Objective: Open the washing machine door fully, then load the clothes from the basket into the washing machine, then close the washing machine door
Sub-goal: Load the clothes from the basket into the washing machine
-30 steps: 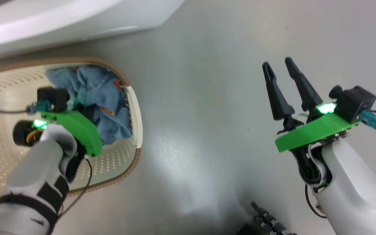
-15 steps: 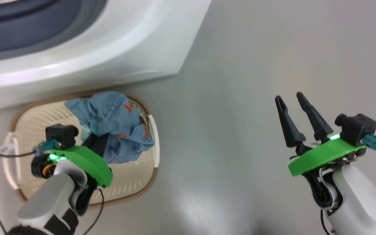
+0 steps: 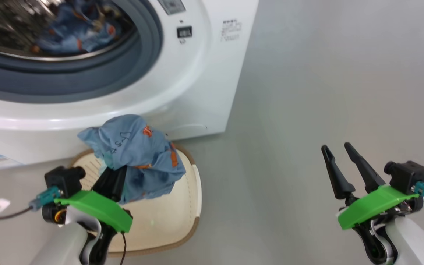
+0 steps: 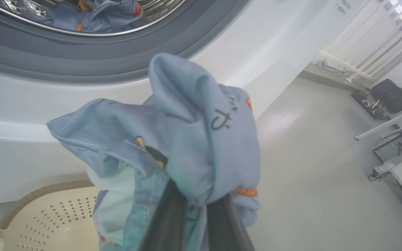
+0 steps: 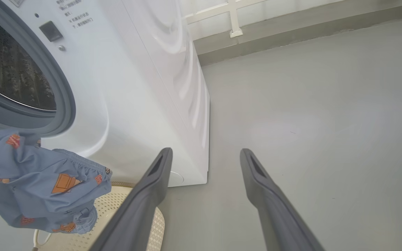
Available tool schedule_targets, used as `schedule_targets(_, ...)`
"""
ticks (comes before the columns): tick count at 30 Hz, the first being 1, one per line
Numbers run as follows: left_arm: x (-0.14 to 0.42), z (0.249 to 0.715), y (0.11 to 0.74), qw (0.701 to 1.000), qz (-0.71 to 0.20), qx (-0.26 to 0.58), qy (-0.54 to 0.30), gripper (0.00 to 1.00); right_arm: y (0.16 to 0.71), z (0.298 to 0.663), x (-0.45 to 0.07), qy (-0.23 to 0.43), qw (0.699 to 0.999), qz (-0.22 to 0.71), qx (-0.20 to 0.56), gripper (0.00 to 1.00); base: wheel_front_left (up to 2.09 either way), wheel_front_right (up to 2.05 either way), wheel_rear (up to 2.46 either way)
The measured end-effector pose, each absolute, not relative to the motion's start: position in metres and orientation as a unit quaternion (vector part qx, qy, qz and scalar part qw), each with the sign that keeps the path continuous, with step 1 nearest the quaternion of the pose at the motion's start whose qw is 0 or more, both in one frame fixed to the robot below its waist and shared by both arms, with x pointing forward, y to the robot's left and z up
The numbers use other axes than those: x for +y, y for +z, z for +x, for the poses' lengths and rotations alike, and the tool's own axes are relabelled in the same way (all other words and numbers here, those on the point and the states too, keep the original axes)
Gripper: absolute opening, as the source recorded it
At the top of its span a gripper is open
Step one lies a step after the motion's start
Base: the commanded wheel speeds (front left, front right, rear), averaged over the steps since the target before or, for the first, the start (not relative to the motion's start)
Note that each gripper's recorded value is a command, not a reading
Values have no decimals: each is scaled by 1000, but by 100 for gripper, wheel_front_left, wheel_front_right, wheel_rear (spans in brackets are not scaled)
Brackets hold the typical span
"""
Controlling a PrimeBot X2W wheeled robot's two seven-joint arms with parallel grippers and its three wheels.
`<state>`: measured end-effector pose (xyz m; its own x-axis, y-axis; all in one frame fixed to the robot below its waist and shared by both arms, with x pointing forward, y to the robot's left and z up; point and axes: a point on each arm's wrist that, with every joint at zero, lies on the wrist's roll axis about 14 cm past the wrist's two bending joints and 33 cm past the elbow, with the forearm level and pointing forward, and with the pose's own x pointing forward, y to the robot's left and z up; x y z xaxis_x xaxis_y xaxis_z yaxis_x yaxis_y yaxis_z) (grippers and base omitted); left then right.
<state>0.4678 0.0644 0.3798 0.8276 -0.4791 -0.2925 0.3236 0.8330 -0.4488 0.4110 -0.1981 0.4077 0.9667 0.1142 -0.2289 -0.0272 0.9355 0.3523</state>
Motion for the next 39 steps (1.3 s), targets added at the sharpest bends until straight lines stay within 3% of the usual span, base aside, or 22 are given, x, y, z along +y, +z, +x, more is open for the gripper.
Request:
schedule_targets(19, 138, 410, 505, 977, -183, 12, -111, 0, 445, 375, -176, 83, 977, 173, 88, 100, 0, 0, 0)
schedule_targets(39, 159, 378, 527, 979, -186, -26, -76, 0, 459, 370, -161, 111, 977, 170, 71, 100, 0, 0, 0)
